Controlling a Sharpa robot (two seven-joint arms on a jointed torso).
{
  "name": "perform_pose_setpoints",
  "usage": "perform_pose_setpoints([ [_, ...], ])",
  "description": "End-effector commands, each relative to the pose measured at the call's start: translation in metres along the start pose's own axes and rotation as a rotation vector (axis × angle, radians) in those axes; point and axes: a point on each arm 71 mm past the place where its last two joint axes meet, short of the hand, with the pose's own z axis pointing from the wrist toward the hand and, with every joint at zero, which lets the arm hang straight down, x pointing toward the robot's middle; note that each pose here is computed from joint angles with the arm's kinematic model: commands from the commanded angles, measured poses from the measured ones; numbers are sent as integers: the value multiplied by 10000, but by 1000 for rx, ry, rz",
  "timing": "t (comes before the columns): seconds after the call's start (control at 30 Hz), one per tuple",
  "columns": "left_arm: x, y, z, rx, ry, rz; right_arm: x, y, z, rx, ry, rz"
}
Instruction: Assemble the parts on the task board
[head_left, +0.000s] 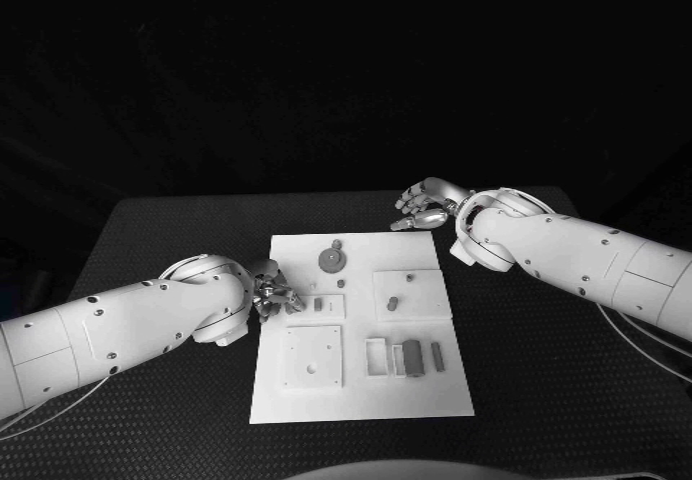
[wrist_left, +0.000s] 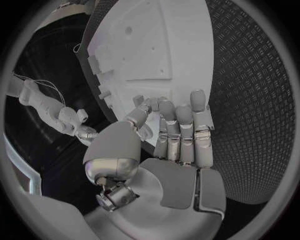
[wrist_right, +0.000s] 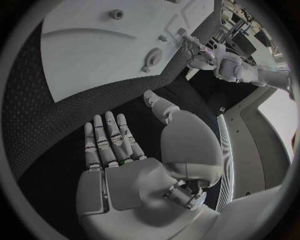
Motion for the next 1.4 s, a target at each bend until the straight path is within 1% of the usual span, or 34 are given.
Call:
perform_pose_setpoints([
  [0.03,20,69,10,-29,23,16,13,9,0,-8,12,-11],
  [0.3,21,42,19,-27,16,33,19,8,1,-8,15,-11],
  [0.4,15,28,21,-26,2,46,21,13,1,-9,15,-11],
  [0.5,2,4,22,-21,-28,95,20,11,0,-8,15,-11],
  [0.67,14,-23,25,-24,-25,113,21,10,-1,-7,16,-12],
  [1.0,32,-27,37,-47,0,130,24,12,-1,-8,17,-12],
  [1.4,45,-57,45,-41,8,117,29,15,2,-8,21,-12],
])
